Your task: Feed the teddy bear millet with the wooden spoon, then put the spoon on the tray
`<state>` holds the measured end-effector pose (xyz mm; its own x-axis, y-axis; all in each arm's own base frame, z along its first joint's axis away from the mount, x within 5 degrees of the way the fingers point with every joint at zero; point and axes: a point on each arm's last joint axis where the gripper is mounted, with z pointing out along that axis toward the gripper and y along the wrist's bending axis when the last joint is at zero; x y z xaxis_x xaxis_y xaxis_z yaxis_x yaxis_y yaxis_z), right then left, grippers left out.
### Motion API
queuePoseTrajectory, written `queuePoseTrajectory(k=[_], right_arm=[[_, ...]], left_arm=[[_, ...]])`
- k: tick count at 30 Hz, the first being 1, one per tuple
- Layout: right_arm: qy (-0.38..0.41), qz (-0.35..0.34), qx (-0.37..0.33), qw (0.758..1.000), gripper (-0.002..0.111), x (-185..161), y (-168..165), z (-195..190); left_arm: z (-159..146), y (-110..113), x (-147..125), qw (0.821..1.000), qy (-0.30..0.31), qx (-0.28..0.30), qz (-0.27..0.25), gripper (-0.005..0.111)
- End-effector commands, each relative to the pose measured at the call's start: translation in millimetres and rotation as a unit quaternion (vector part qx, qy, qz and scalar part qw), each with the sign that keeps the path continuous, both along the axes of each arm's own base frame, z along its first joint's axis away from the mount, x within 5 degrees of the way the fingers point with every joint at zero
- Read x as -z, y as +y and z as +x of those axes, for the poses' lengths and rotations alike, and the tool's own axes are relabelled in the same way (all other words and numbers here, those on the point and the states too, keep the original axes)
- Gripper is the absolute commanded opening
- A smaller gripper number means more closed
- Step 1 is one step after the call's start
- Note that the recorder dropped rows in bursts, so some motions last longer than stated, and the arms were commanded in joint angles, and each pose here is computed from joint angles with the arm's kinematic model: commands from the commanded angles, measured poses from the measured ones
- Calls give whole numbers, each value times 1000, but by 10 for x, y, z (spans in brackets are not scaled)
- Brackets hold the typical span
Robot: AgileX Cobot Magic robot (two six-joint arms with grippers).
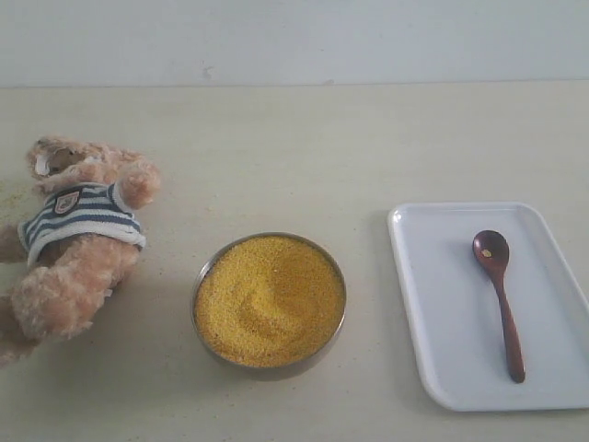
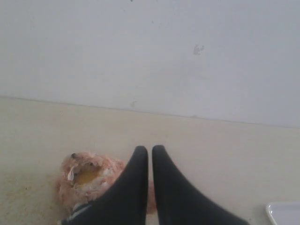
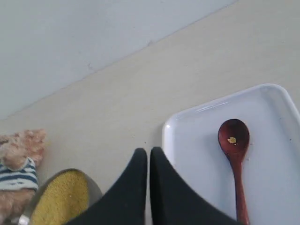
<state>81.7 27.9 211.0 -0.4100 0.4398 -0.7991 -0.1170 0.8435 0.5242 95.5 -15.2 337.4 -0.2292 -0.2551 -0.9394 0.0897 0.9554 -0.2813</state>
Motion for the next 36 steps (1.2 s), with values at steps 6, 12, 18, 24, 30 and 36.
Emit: queuePoseTrajectory(k=[6, 12, 18, 24, 30, 36], right_arm=[[-20, 57, 20, 998, 1, -5, -10, 12], [-20, 57, 20, 998, 1, -5, -10, 12], [-20, 57, 20, 998, 1, -5, -10, 12], [-20, 57, 20, 998, 1, -5, -10, 12], [-20, 59, 21, 998, 1, -5, -10, 11], [-20, 59, 21, 998, 1, -5, -10, 11]], left_arm=[[-89, 21, -27, 1000, -21, 0, -6, 5], [-89, 20, -27, 1000, -21, 0, -7, 5], [-92, 16, -3, 998, -19, 14, 55, 5], [-118, 81, 193, 990, -67, -14, 122, 5], [-274, 181, 673, 987, -57, -75, 128, 5], [-424, 207, 1193, 985, -60, -112, 117, 5]])
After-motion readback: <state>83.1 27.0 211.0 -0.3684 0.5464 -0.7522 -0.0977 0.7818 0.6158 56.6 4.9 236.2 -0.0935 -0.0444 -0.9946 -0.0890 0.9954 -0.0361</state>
